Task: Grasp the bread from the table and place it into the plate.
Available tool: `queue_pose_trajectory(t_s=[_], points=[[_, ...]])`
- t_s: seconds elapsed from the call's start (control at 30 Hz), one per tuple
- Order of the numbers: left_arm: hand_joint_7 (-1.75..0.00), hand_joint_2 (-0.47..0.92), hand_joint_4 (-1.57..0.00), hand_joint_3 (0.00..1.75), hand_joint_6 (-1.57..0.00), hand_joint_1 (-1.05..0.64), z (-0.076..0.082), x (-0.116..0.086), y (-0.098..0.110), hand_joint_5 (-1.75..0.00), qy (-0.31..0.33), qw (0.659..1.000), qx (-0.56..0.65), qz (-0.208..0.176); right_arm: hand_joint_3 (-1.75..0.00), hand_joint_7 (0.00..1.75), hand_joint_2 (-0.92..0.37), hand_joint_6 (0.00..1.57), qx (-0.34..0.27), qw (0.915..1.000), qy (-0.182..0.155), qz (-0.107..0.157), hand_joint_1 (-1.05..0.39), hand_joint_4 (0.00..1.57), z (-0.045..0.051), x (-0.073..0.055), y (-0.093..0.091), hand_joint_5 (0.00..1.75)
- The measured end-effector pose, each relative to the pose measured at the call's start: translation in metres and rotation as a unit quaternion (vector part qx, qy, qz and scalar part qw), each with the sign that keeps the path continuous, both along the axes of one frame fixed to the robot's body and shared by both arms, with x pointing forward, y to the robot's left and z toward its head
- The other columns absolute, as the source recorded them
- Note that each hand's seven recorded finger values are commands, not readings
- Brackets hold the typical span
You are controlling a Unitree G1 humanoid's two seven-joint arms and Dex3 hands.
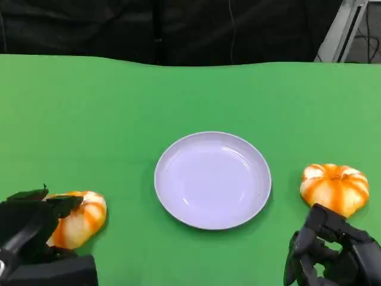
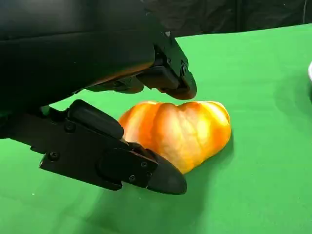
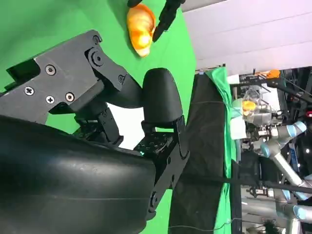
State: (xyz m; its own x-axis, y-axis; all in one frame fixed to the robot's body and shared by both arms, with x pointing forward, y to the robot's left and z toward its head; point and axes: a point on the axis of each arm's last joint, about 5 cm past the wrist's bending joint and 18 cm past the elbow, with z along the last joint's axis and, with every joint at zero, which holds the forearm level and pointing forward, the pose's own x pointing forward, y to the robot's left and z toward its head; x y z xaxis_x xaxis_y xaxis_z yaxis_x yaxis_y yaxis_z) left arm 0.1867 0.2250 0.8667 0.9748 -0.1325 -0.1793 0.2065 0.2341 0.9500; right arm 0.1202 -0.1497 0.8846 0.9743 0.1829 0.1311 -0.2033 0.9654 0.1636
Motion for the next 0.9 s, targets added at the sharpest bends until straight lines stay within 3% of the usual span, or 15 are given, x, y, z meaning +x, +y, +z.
queue_pose_trajectory(t_s=[0.9], points=[[0.0,0.92,-0.37,0.09,-0.5,-0.74,-0.0055,0.0039,-0.0032,0.0,0.011,1.0,-0.001,0.003,-1.19,1.69,-0.58,0.68,-0.002,1.0,-0.005,0.001,-0.13,0.85,0.0011,-0.0004,-0.0003,1.75]])
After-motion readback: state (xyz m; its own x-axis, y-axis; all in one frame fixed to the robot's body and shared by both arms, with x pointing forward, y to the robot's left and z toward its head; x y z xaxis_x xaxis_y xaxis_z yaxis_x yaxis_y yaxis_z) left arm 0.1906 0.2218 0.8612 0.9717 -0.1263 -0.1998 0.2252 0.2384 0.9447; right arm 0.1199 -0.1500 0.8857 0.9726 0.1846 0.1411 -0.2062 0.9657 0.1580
